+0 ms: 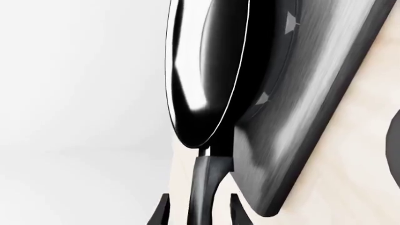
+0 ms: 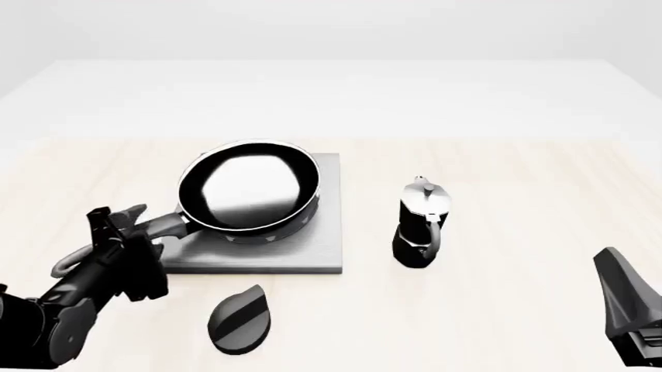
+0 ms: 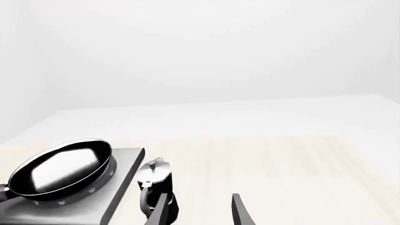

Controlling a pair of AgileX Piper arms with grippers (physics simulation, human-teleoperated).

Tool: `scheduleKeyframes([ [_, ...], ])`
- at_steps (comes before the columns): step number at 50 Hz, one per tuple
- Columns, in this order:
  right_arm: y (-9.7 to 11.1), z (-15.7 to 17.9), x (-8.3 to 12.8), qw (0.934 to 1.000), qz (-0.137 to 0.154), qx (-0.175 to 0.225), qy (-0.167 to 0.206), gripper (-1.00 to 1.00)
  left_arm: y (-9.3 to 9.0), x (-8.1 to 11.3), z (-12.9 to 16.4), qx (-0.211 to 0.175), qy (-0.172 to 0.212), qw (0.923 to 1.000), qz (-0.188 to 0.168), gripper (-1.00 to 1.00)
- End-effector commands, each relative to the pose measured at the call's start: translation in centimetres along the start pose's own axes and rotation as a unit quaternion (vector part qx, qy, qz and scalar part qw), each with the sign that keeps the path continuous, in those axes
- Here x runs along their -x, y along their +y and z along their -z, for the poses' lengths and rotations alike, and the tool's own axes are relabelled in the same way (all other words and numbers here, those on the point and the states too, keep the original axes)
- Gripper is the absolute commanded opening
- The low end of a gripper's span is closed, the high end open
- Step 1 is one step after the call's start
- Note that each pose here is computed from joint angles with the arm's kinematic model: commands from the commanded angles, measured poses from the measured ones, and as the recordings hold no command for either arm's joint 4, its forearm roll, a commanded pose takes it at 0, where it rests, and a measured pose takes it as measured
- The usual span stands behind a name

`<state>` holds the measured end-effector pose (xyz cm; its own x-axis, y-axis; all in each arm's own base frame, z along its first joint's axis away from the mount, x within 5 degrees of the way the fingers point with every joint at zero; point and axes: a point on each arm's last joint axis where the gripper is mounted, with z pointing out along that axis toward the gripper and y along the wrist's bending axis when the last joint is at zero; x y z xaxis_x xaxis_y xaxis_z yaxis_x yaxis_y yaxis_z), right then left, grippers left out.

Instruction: Turn on the stove and put the frying pan on it.

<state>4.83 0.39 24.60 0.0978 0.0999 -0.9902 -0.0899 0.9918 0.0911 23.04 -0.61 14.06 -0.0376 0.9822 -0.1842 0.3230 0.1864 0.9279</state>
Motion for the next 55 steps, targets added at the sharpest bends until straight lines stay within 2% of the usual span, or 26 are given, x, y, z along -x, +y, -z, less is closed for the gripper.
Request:
scheduleKeyframes([
  [1,0.0,0.0,-0.1,1.0,0.0,-0.001,0.0,1.0,0.1,0.4,-0.2,-0.001,-0.007,1.0,-0.006,1.0],
  [19,0.0,0.0,-0.1,1.0,-0.001,-0.002,-0.001,1.0,0.0,0.6,-0.1,0.0,-0.013,0.9999,-0.01,1.0],
  [42,0.0,0.0,0.2,1.0,0.0,-0.001,-0.003,1.0,0.3,1.2,3.1,0.002,-0.027,0.9996,-0.002,1.0],
  [55,0.0,0.1,0.4,1.0,0.001,0.0,-0.004,1.0,1.5,2.1,5.6,0.011,-0.05,0.9987,0.004,1.0],
])
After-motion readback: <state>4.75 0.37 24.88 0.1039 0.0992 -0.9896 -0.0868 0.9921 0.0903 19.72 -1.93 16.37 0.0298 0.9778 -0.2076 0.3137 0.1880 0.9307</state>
